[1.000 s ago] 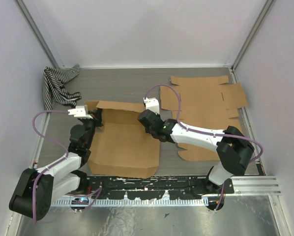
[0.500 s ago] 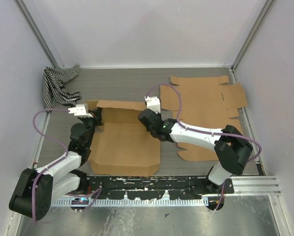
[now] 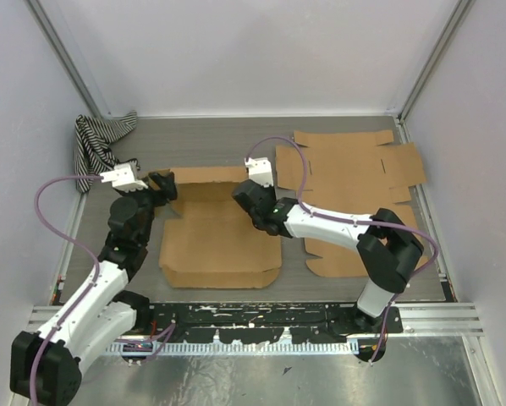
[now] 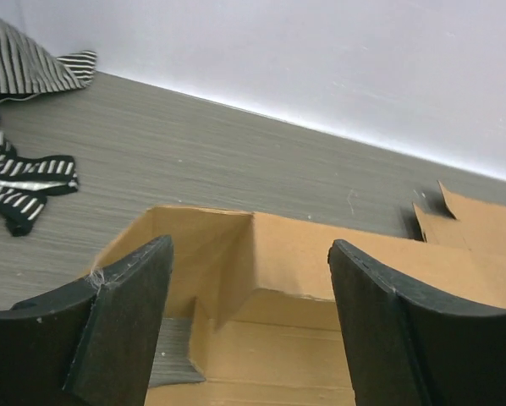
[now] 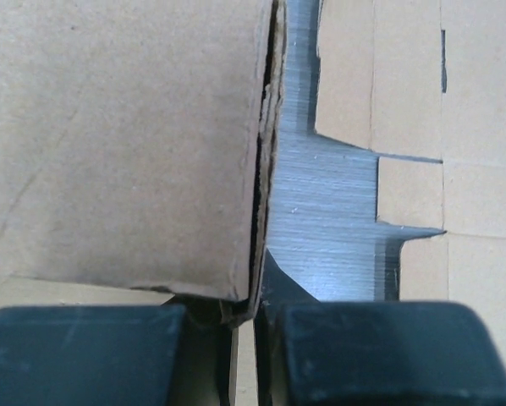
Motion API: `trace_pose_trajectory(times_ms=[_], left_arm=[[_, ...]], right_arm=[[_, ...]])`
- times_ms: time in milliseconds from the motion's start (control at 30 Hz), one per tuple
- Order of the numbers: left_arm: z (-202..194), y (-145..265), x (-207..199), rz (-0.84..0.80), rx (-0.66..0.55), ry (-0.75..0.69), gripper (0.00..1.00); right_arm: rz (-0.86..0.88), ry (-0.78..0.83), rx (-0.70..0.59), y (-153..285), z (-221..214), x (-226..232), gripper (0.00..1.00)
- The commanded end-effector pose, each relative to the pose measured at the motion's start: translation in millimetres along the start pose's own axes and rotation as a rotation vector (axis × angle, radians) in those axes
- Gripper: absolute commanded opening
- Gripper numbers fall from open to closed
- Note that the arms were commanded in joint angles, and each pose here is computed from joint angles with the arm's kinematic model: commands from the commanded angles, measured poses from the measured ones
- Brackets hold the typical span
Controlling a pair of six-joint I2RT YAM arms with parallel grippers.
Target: Fold the paper box
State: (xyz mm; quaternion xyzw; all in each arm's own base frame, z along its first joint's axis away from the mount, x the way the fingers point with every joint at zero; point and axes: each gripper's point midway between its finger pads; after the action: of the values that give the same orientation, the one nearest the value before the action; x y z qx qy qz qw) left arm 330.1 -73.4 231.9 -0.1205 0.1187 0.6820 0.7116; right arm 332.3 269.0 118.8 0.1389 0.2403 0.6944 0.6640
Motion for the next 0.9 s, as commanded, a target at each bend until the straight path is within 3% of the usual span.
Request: trace_pose_trajectory(times_ms=[0,100,300,600,867], left_arm=[[20,2,27,0.185,-0.034,0.019,0.82],[24,-15,41,0.278,0.002,-0.005,0.79],[-7,-56,69,0.383,0.200,-0.013,0.71],[-65,-49,88,0.342,0.286,0.058,0.64],[-90,-54,85,0.259,0.316,0.065,0.64]], right_arm=[[0.039,-0.006,-0.087,-4,37,-23,0.01],[0.096,-0.001,-0.075,-18,43,-35,0.01],[0.177,0.007,-0.040,-39,59,-44,0.01],[0.250,-0.017,0.014,-52,60,-43,0.01],[0.314,-0.031,0.045,-54,59,-41,0.02]])
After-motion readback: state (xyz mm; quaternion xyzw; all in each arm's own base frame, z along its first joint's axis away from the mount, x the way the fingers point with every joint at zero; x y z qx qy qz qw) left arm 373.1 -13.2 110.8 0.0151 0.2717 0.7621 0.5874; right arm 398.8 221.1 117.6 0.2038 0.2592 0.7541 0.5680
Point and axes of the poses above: each gripper's point midway between its finger pads, its own y axis back along the fingers, its own x axis along the line the jaws close on, z = x × y, and after that the axes turned 1 degree about y, right-handed
